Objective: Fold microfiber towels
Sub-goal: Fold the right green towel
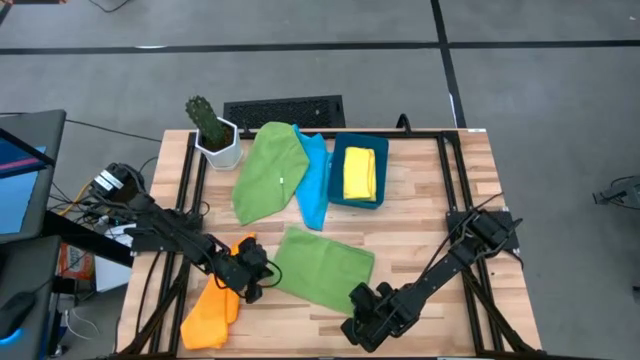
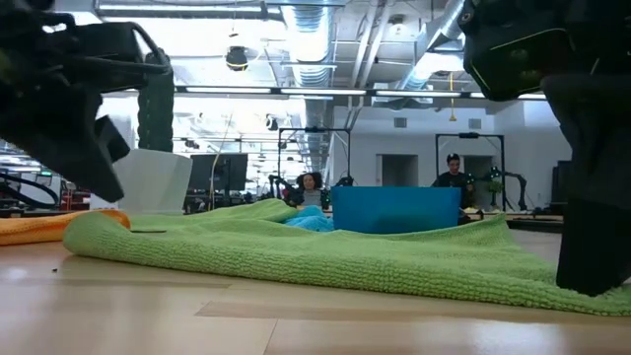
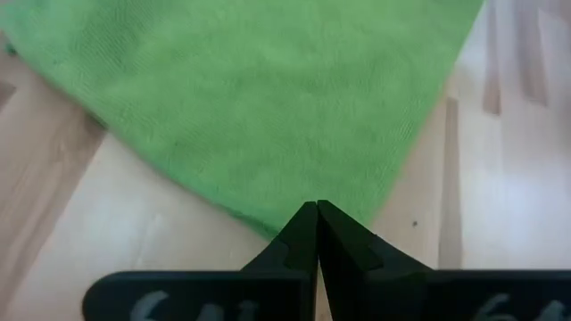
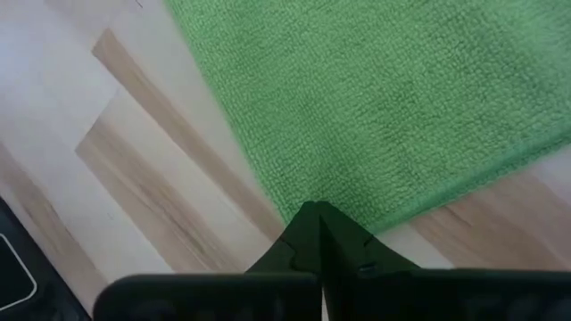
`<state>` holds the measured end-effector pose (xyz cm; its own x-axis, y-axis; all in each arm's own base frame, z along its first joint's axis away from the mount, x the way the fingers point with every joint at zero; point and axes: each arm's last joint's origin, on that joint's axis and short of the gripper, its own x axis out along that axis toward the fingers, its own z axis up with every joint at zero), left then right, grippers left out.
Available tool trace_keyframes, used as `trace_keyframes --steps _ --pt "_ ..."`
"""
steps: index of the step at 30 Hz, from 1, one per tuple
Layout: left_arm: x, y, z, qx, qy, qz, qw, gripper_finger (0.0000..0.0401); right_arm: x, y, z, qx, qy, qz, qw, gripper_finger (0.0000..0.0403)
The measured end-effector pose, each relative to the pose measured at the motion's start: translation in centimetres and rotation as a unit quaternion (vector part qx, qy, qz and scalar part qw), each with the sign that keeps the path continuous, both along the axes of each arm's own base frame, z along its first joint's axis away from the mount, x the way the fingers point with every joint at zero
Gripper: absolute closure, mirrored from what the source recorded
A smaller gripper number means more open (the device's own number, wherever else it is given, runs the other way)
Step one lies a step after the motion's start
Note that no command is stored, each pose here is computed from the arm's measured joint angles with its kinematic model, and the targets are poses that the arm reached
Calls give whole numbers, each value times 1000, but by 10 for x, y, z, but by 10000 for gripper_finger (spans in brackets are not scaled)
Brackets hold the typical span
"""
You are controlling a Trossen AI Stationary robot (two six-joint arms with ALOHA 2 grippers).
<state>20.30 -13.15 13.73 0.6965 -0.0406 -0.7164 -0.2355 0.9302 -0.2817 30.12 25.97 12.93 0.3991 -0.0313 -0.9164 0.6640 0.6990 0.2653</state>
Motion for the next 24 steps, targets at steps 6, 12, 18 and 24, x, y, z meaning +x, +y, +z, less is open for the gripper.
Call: trace_keyframes --steps 6,12,18,24 --pt "-3 -10 -10 14 2 -7 1000 401 0 -1 0 1 3 -1 1000 381" --pt "-6 -16 -27 23 37 -11 999 401 0 -1 0 3 5 0 1000 387" --pt "-7 -21 -29 7 34 -12 999 401 -2 -1 0 4 18 1 1000 380" --pt "-5 -25 -28 -37 32 -19 999 401 -11 -8 25 -11 17 2 1000 386"
